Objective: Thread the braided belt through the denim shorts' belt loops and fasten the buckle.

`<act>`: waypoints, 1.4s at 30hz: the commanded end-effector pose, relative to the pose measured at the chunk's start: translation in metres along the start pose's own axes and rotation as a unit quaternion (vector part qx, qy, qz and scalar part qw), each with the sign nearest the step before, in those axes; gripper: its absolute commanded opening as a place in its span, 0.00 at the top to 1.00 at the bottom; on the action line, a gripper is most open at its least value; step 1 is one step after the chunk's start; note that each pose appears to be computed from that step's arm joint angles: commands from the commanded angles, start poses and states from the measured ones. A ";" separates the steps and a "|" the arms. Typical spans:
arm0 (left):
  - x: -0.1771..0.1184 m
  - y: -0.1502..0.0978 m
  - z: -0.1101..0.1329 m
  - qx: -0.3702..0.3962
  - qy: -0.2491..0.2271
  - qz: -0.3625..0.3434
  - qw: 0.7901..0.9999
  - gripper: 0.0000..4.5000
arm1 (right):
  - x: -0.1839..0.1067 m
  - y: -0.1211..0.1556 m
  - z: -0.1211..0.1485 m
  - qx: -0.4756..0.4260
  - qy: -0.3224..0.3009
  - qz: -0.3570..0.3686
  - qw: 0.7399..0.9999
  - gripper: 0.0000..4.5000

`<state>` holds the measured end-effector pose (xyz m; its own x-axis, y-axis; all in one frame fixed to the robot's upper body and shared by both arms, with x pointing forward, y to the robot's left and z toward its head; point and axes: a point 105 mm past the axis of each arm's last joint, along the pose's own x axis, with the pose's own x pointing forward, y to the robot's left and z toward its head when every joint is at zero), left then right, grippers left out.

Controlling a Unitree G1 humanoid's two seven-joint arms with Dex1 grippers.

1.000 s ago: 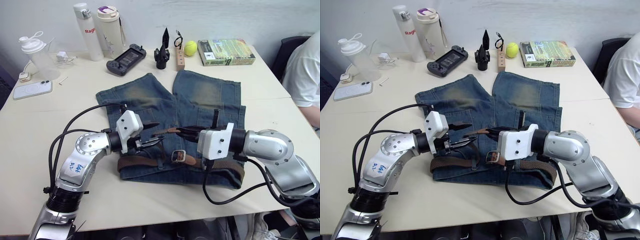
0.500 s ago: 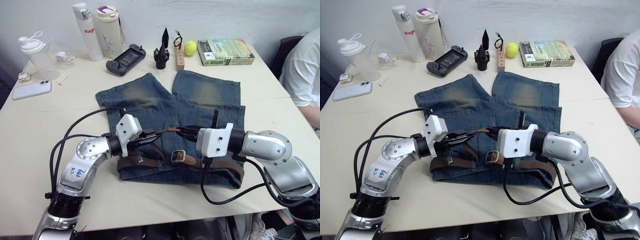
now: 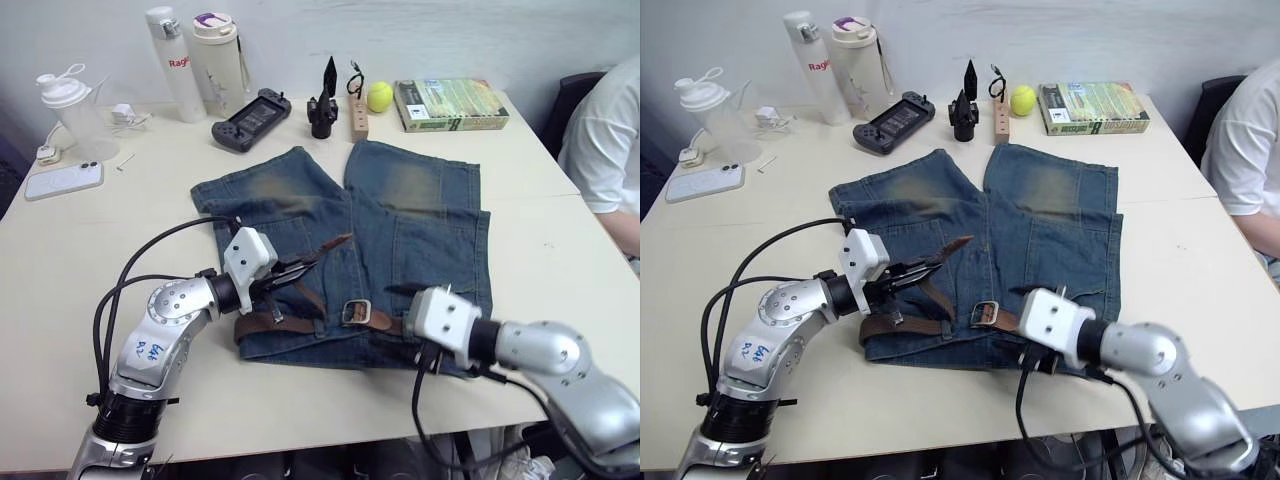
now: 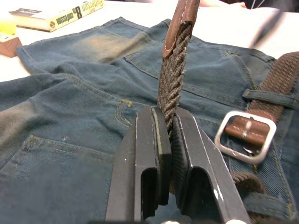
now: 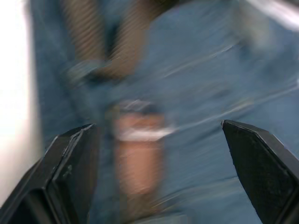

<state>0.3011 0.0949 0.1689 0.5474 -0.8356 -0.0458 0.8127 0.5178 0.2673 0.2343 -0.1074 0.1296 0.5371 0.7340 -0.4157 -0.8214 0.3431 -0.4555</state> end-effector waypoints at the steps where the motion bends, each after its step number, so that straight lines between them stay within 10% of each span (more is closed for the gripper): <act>1: -0.001 0.013 0.017 0.003 -0.029 0.017 0.999 1.00 | 0.008 0.001 -0.001 -0.013 0.002 -0.052 0.999 0.01; 16: -0.005 0.021 0.014 0.007 -0.012 0.020 1.000 1.00 | 0.013 -0.011 -0.020 0.025 0.030 -0.152 0.988 0.01; 26: -0.003 0.008 -0.008 0.005 0.049 -0.011 0.999 1.00 | 0.020 -0.020 -0.009 0.083 0.012 -0.147 0.986 1.00; 42: -0.020 -0.020 -0.025 0.065 0.159 -0.177 0.969 1.00 | 0.027 -0.033 0.003 0.228 0.010 -0.151 0.962 1.00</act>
<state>0.2822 0.1092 0.1374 0.3260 -0.8508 -0.4121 0.9358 0.2287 0.2682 0.2759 -0.1037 0.1194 0.7480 0.5331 -0.3953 -0.6268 0.7633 -0.1567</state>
